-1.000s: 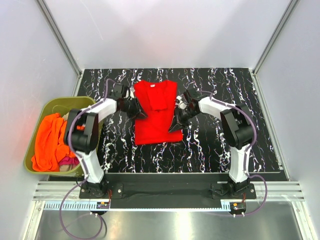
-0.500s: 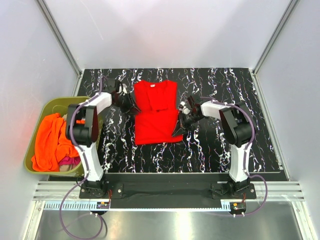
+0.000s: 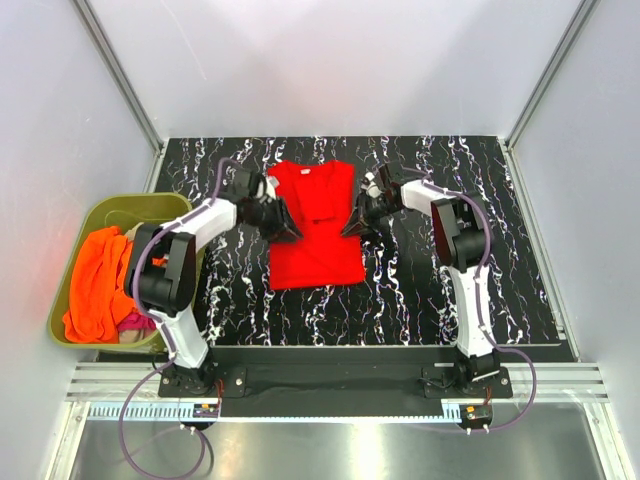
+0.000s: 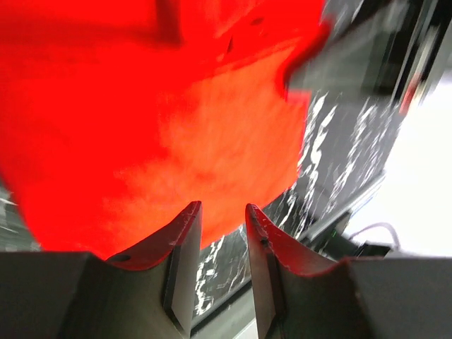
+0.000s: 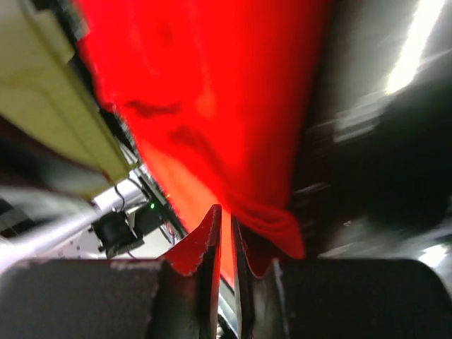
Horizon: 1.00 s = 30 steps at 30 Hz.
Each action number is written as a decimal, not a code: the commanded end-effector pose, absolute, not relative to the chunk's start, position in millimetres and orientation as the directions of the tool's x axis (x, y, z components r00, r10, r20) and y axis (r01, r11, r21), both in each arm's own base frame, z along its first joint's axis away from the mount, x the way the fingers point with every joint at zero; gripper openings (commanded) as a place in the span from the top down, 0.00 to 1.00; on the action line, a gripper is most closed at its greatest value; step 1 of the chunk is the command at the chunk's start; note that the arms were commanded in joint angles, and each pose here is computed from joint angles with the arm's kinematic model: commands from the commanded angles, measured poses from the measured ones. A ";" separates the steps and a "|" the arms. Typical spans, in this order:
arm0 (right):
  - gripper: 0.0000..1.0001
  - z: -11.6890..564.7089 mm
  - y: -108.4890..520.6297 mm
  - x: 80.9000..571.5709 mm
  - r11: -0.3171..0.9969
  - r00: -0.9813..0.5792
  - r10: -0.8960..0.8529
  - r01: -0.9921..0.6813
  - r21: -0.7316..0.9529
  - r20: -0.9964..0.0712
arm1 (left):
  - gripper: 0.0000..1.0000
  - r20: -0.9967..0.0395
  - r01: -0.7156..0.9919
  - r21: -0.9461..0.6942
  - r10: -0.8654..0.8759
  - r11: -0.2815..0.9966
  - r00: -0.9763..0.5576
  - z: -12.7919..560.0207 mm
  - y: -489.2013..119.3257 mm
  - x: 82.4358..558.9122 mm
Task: Fold and stack the t-shirts
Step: Fold the tshirt
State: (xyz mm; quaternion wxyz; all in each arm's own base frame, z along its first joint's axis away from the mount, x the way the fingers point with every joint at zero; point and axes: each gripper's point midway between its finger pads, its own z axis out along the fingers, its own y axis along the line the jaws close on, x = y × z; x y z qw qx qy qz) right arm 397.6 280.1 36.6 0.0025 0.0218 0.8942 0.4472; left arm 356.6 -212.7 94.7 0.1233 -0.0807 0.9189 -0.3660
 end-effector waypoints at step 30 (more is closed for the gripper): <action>0.75 -3.6 284.6 261.7 0.728 -0.988 -0.079 0.035 0.684 0.134 | 0.65 -0.029 -0.119 -0.539 -0.160 0.834 -0.987 -1.4 -173.2 262.0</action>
